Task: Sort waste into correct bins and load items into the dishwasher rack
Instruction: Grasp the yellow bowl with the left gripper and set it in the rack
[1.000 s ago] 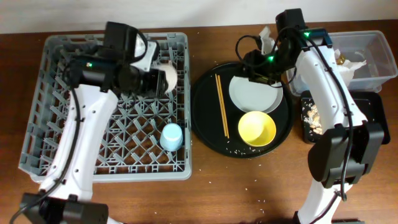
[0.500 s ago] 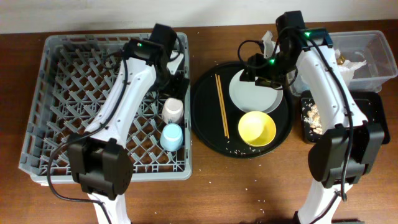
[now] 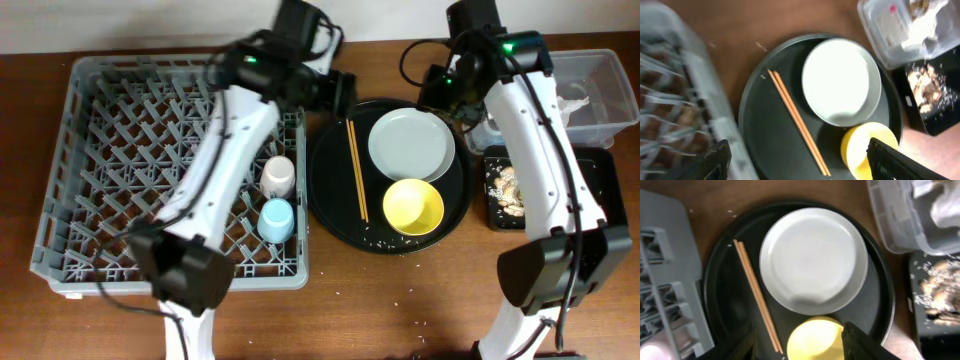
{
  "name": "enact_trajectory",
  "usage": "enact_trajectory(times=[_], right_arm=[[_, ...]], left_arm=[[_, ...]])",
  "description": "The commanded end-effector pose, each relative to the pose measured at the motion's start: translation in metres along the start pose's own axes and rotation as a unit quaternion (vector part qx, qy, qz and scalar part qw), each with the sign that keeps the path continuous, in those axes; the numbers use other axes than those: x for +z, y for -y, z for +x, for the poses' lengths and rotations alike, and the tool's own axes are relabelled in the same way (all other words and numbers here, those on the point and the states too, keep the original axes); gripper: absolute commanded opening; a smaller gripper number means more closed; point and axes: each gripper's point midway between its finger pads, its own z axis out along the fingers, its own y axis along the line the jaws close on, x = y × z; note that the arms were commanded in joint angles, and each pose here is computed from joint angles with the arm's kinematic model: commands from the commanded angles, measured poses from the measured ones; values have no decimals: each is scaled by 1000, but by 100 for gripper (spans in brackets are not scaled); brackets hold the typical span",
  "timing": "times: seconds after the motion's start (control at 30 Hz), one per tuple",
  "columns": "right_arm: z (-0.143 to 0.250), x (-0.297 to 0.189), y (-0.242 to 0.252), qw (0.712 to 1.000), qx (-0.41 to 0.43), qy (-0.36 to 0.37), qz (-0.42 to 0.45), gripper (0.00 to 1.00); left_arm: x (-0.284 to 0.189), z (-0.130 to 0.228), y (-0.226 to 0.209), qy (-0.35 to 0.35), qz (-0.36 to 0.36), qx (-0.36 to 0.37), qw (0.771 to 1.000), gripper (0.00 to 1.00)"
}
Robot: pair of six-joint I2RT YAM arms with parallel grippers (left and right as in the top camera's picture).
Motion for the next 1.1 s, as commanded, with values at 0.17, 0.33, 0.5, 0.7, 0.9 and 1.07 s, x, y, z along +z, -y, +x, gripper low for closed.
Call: enact_trajectory(times=[0.17, 0.33, 0.5, 0.7, 0.9, 1.07], right_arm=[[-11, -9, 53, 998, 65, 0, 24, 99], [-7, -9, 55, 998, 60, -8, 29, 99], [-9, -9, 59, 997, 60, -2, 42, 98], [-9, -9, 59, 997, 60, -3, 42, 98], [-9, -9, 59, 997, 60, -3, 41, 98], [-9, -9, 59, 997, 60, -3, 41, 98]], left_arm=[[79, 35, 35, -61, -10, -24, 998, 72], [157, 69, 44, -113, 11, -75, 991, 68], [120, 149, 43, -284, 12, 18, 959, 68], [121, 156, 90, -279, 136, 105, 945, 72], [167, 180, 76, -295, 74, 138, 943, 49], [168, 179, 77, -293, 72, 118, 946, 1]])
